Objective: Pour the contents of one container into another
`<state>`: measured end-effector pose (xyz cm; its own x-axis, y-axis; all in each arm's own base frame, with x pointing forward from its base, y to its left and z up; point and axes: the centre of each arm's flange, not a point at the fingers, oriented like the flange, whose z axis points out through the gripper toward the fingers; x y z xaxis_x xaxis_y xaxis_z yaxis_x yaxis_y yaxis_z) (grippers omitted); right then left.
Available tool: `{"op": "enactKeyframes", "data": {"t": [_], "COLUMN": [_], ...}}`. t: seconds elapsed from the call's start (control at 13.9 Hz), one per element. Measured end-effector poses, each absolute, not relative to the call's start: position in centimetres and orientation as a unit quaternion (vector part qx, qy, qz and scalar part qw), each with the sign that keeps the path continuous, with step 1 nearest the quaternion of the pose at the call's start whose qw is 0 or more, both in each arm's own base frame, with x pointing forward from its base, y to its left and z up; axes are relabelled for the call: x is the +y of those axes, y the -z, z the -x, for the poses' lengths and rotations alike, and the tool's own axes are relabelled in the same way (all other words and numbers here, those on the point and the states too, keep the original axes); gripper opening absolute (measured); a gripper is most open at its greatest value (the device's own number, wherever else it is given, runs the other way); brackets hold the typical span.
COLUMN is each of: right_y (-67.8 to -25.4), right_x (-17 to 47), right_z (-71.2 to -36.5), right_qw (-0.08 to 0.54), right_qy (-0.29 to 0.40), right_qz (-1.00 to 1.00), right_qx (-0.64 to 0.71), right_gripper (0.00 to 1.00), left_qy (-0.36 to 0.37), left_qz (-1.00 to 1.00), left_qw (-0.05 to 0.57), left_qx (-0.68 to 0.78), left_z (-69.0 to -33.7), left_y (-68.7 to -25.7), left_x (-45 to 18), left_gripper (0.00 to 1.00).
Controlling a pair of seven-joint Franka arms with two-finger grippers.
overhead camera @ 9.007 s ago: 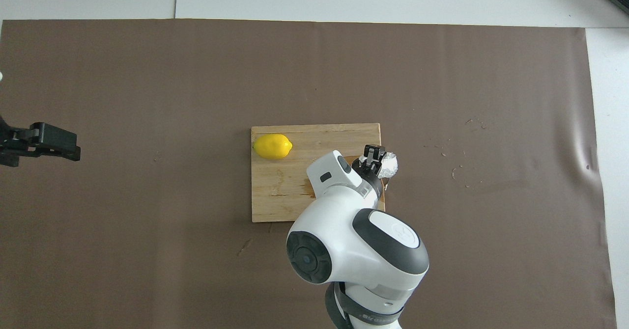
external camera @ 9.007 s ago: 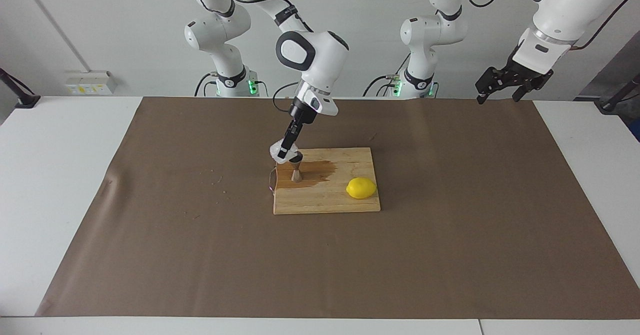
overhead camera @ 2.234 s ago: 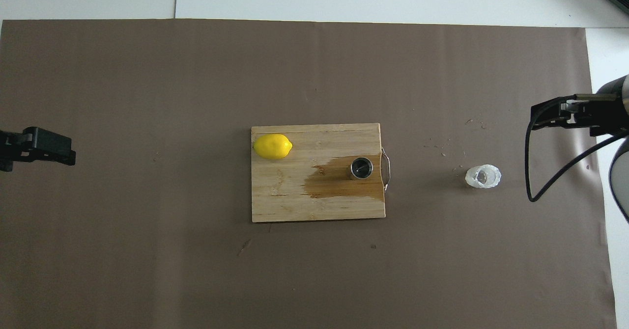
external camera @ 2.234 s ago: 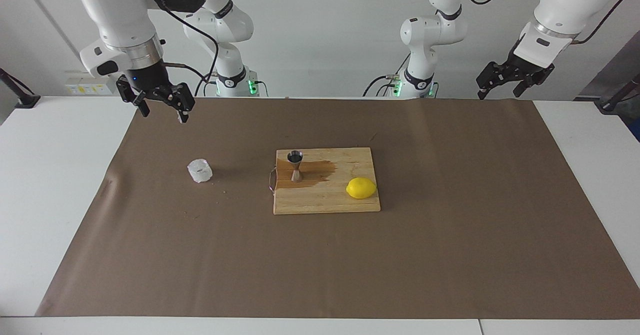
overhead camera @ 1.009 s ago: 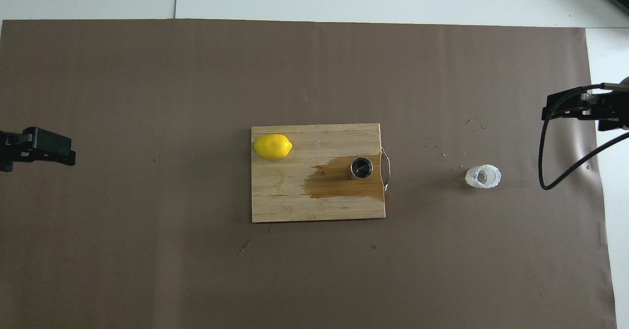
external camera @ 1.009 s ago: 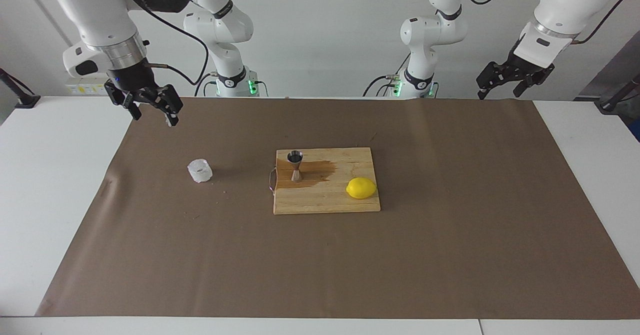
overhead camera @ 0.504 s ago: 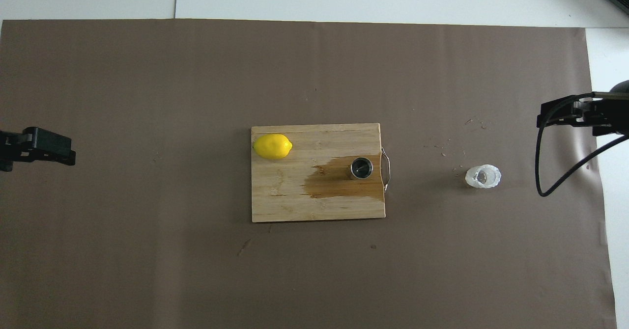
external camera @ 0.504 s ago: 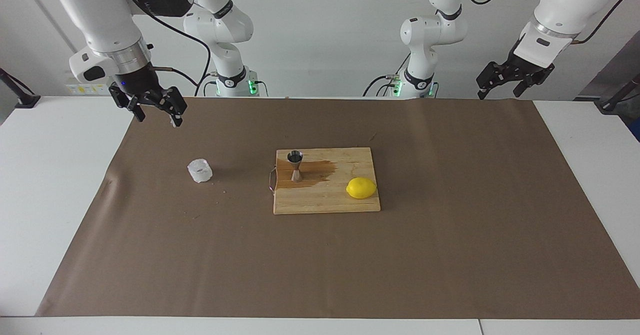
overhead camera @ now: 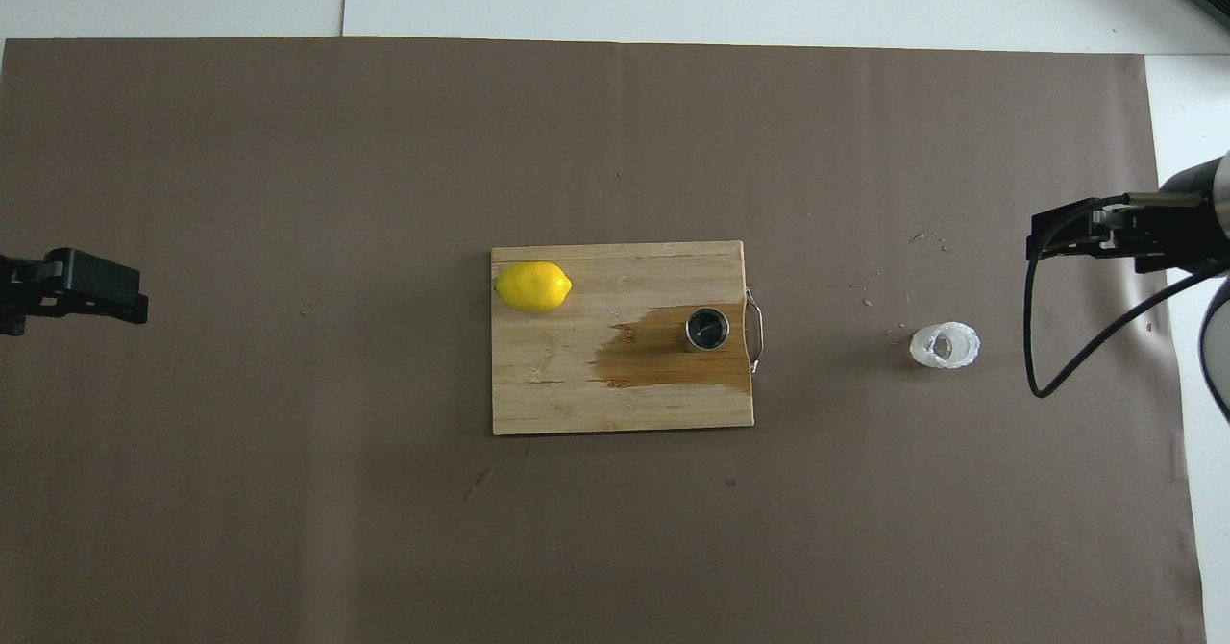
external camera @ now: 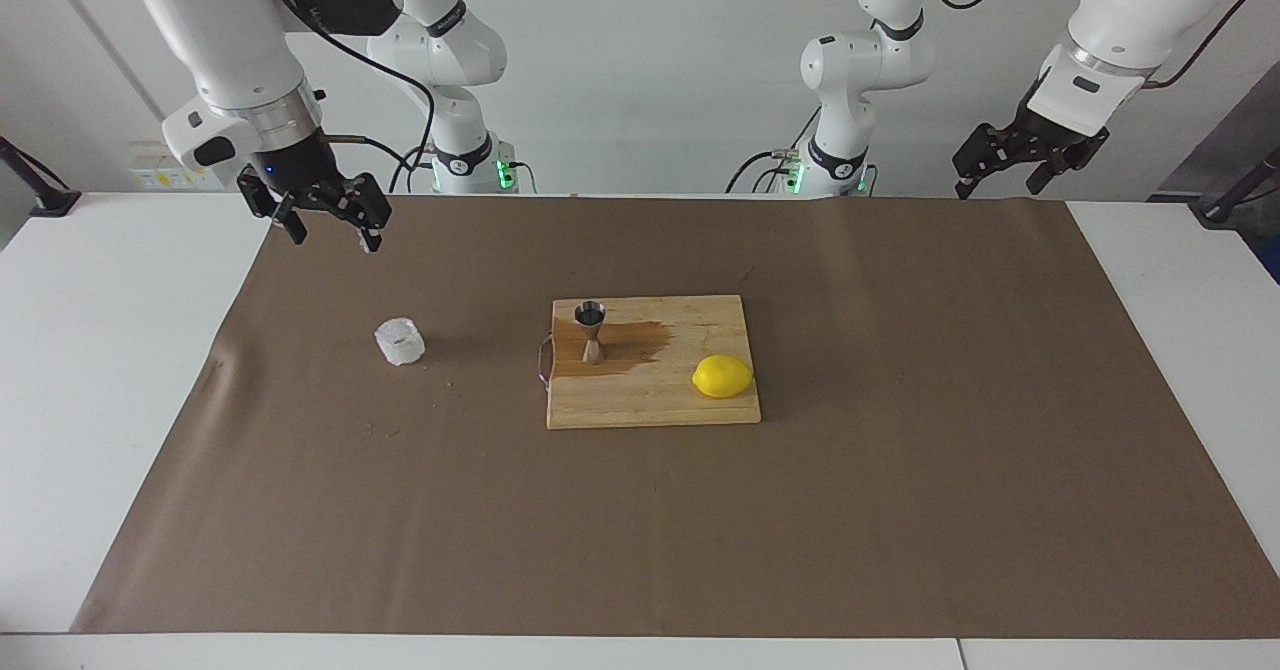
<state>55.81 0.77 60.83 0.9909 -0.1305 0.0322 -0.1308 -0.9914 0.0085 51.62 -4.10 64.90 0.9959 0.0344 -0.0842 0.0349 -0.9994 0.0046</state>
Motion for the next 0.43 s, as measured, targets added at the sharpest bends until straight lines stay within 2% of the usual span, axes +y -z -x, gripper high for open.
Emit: {"op": "enactKeyframes", "data": {"t": [0.43], "right_y": [-60.69], "right_x": [1.18], "right_z": [-55.43], "right_qw": [0.006], "right_qy": [-0.007], "right_qz": [-0.998], "right_qx": [-0.062], "right_gripper": [1.00], "left_qy": [0.042], "left_qz": [-0.999], "left_qw": [0.003], "left_qx": [0.017], "left_z": [-51.62], "left_y": [-64.90], "left_x": [-4.10], "left_gripper": [1.00]}}
